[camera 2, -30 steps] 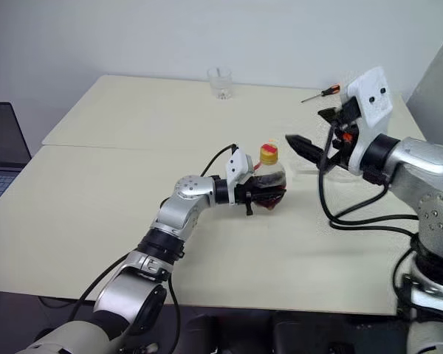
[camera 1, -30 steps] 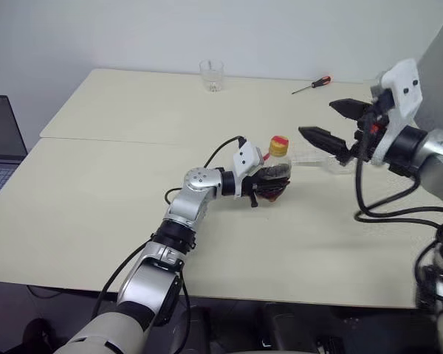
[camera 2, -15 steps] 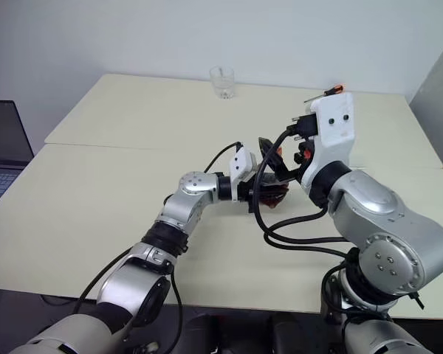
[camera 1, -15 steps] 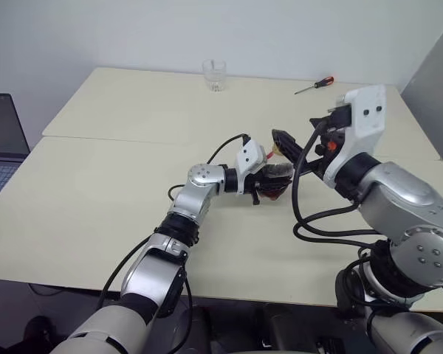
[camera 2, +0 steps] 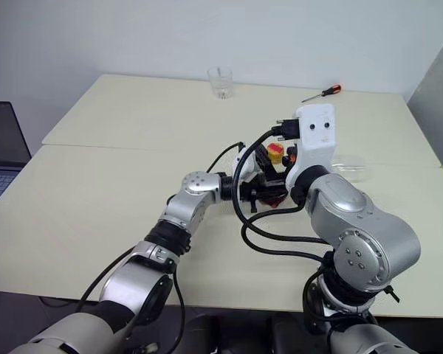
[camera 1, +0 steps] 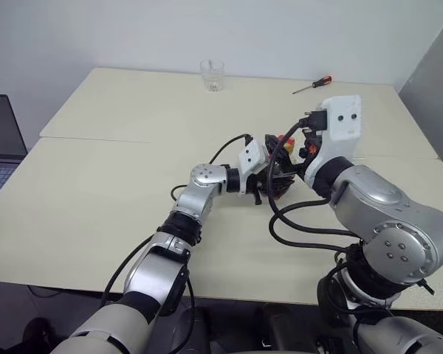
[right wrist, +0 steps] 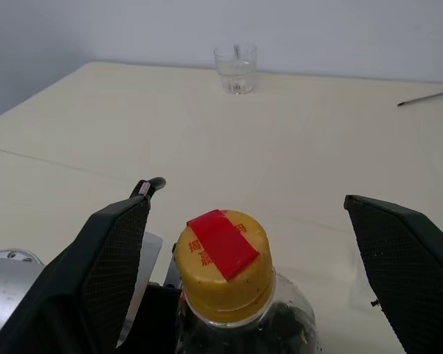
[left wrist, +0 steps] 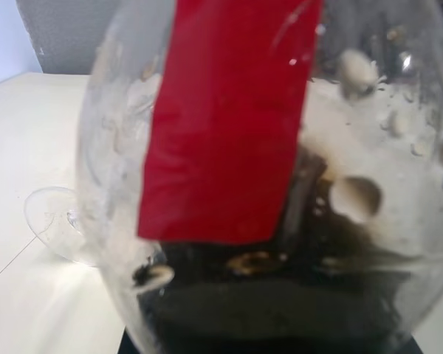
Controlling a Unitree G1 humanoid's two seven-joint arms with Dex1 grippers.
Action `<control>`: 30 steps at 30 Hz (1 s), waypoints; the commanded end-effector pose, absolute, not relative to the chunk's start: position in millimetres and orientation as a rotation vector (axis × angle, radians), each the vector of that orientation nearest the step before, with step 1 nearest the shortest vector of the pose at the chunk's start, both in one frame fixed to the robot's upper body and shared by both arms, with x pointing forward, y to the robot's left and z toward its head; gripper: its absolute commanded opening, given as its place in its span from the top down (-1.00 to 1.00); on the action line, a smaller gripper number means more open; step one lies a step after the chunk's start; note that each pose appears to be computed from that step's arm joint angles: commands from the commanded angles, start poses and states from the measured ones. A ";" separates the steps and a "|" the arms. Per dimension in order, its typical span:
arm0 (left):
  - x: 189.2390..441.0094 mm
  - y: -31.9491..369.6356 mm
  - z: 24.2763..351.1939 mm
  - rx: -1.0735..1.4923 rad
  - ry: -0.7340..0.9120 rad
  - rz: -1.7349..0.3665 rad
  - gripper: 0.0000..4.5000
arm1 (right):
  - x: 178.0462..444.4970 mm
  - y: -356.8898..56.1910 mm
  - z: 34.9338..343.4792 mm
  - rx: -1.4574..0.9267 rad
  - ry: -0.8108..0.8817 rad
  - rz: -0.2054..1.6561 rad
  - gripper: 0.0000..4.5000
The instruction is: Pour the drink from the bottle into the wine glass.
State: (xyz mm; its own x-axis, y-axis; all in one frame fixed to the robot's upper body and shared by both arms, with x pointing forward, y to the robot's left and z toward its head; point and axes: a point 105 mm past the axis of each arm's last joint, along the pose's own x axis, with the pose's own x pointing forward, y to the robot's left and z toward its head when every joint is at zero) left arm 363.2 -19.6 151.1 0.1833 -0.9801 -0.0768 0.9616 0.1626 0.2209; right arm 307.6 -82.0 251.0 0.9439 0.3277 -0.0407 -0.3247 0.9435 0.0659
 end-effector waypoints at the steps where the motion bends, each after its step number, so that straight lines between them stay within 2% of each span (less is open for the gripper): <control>1: 360.2 -26.3 170.9 0.273 -0.171 -1.409 0.54 | 309.6 -78.8 264.9 0.064 -0.019 0.332 -1.00; 10: 360.6 -23.4 171.4 0.276 -0.171 -1.402 0.54 | 318.2 -79.3 267.1 0.072 -0.055 0.301 -1.00; 18: 360.5 -23.2 170.9 0.275 -0.168 -1.403 0.54 | 322.4 -92.8 256.5 0.070 -0.035 0.252 -1.00; 30: 359.6 -23.4 170.0 0.275 -0.166 -1.406 0.54 | 315.3 -112.9 255.9 0.048 -0.066 0.235 -1.00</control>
State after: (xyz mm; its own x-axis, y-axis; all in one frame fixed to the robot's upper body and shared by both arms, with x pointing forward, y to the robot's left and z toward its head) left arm 362.4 -20.0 147.5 0.1796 -0.9779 -0.1070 0.9616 0.1516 0.2288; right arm 319.4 -96.6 241.5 0.9584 0.2854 -0.0059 -0.2850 0.9577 0.0406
